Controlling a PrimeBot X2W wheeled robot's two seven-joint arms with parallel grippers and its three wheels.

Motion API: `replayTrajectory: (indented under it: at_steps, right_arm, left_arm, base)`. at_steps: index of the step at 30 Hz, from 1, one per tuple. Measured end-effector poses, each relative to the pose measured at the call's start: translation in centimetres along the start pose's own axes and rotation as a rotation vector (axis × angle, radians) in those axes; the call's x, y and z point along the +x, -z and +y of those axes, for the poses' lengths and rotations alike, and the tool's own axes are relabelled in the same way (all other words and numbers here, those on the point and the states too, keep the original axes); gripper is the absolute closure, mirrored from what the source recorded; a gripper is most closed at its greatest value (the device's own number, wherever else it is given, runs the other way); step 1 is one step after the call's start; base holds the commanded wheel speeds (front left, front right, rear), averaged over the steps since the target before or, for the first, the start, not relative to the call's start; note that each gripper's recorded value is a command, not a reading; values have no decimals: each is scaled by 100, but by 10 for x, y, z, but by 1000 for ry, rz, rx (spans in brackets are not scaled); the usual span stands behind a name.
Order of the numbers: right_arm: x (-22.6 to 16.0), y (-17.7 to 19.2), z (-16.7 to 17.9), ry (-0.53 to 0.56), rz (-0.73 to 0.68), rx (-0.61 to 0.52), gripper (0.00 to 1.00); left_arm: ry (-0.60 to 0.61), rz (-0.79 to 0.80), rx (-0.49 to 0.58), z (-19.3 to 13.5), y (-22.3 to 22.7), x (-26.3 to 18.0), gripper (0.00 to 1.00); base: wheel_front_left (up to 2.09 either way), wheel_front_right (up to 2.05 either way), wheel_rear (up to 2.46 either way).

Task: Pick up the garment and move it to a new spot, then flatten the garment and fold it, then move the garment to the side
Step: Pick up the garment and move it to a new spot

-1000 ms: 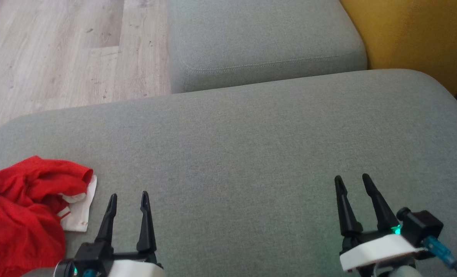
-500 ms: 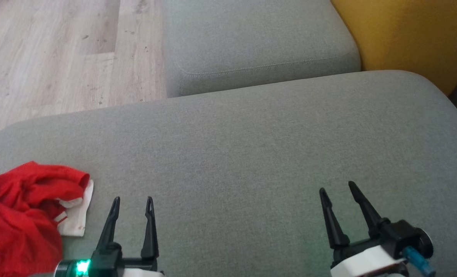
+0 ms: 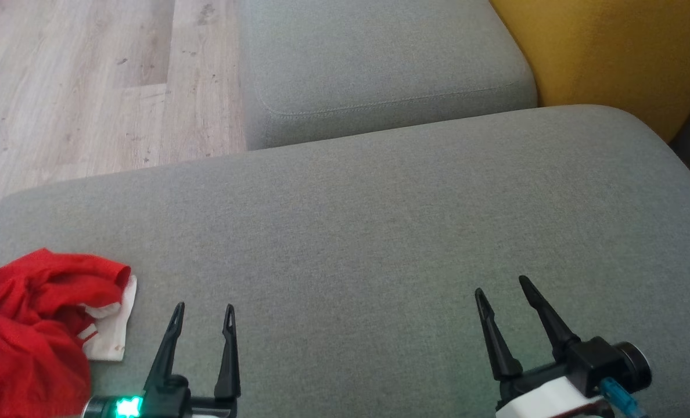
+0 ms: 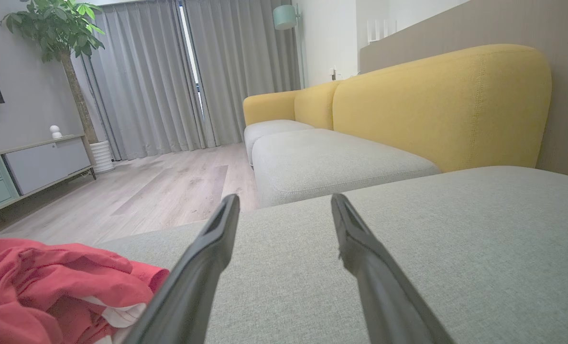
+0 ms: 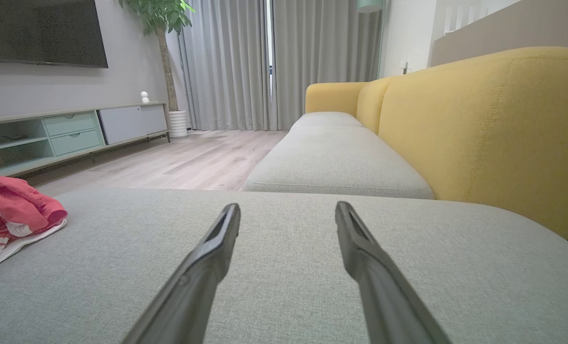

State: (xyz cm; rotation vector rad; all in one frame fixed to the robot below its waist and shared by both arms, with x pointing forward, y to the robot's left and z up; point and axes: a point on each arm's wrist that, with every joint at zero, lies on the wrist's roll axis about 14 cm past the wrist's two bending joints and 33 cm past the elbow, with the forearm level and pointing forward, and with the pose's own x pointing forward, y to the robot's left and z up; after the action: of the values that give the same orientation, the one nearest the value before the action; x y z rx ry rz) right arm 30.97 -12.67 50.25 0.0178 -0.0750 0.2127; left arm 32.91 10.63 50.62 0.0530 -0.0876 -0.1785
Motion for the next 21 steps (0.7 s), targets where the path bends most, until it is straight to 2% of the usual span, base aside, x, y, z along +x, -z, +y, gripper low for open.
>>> replayTrajectory:
  at_steps: [12,21]
  right_arm:
    - [1,0,1,-6,0,-1,0]
    - [10,1,11,-49,5,-1,0]
  left_arm:
    - [12,13,-1,0,4,-2,0]
    - [-40,24,4,14,8,-10,0]
  base:
    - [0,0,0]
    - [0,0,0]
